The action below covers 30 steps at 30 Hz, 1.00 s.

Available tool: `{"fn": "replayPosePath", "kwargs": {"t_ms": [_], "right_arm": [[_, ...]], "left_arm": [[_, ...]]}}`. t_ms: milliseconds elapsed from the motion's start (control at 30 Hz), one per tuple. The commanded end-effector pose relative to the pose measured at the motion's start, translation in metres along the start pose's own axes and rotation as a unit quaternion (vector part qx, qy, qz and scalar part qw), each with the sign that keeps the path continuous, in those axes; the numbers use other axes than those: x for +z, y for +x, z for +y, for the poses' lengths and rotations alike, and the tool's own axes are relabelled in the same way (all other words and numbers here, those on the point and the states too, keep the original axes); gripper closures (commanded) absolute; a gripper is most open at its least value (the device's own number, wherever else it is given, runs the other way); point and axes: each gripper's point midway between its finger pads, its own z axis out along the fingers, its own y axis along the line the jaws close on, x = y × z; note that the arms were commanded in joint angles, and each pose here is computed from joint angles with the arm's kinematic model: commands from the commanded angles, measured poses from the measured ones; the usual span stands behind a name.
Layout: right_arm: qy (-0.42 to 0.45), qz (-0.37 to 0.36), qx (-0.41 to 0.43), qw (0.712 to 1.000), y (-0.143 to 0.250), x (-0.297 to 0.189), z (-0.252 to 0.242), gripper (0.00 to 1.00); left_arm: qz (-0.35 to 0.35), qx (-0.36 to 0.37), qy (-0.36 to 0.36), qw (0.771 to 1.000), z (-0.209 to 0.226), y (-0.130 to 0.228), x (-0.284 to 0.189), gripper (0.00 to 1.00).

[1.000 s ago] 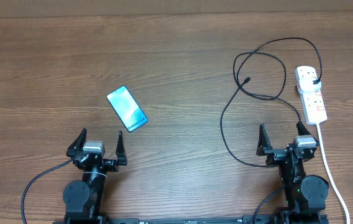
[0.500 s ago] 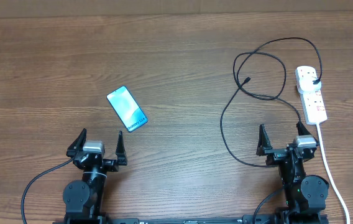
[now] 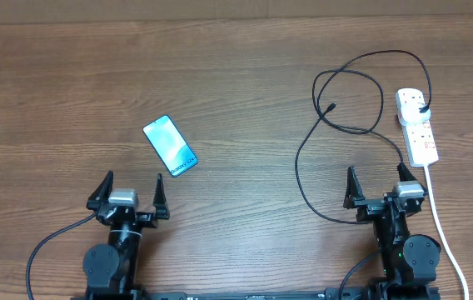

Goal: Plug charger to phone and switch on socket

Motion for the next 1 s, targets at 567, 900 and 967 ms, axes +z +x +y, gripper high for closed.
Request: {"fn": "replayPosePath", "kwargs": {"t_ms": [567, 900, 967], "right_arm": [[0.001, 0.002, -0.001, 1.000, 0.003, 0.000, -0.001, 0.00], [0.001, 0.002, -0.001, 1.000, 0.004, 0.000, -0.001, 0.00], [0.001, 0.002, -0.001, 1.000, 0.003, 0.000, -0.001, 0.00]], "left_arm": [[-0.360, 0.047, -0.015, 0.931, -0.003, -0.201, -0.077, 0.00], [-0.361, 0.068, -0.023, 0.930, -0.003, -0.274, -0.073, 0.01], [-0.346, 0.069, -0.018, 0.935, -0.004, -0.290, -0.056, 0.01]]}}
